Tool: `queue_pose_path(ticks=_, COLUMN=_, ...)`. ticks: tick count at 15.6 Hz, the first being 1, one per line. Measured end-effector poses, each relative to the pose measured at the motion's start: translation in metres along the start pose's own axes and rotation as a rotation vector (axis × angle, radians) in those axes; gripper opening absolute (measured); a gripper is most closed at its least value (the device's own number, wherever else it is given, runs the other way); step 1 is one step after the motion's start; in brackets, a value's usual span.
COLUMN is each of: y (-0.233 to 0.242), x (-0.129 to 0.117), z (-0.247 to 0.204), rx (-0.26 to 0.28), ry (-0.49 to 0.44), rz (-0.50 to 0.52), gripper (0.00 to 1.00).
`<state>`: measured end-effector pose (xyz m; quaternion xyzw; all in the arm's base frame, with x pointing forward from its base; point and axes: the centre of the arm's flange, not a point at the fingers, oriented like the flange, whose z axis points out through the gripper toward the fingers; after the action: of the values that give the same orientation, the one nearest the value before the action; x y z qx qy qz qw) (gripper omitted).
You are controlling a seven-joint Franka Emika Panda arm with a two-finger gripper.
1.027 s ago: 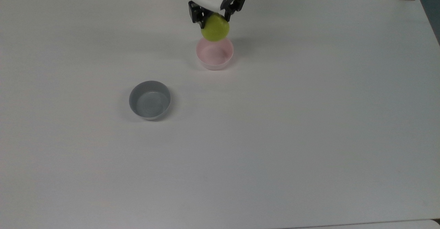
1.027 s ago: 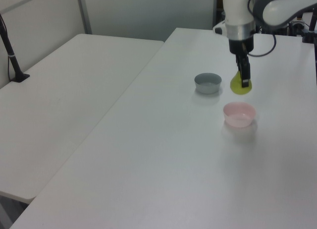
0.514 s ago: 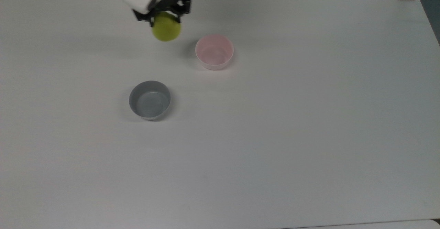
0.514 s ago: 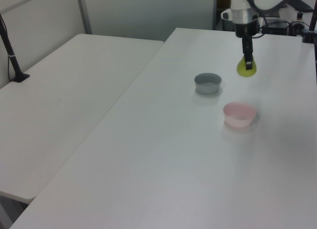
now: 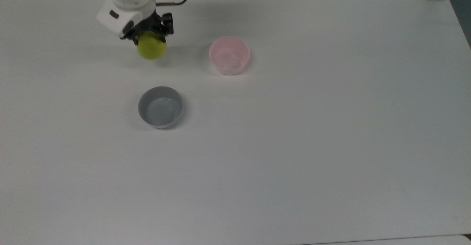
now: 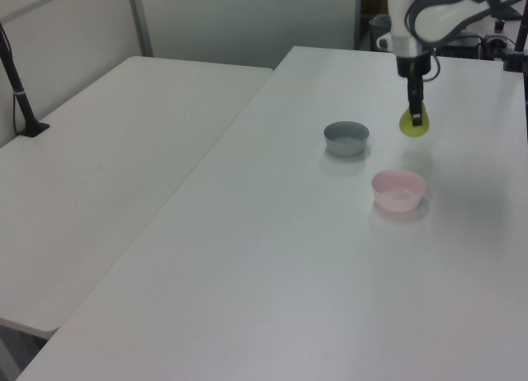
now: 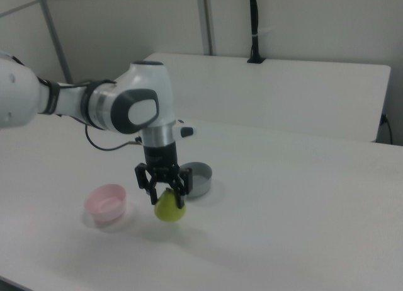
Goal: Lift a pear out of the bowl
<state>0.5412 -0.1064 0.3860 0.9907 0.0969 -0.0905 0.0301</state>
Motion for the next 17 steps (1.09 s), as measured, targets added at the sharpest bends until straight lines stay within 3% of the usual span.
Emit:
queue_pose_path(ticks=4, y=0.006, x=0.014, z=0.035, rx=-0.013, ry=-0.020, rz=-0.004, gripper=0.74)
queue_pose_path(ticks=8, y=0.008, x=0.016, z=0.040, rx=-0.024, ry=-0.031, rz=-0.011, gripper=0.78)
queue_pose_path(ticks=11, y=0.011, x=0.017, z=0.035, rx=-0.029, ry=-0.022, rz=-0.007, gripper=1.00)
queue_pose_path(ticks=14, y=0.015, x=0.017, z=0.009, rx=-0.035, ry=-0.007, rz=0.011, gripper=1.00)
queue_pose_path(ticks=17, y=0.018, x=0.018, z=-0.050, rx=-0.041, ry=0.004, rz=0.051, gripper=1.00)
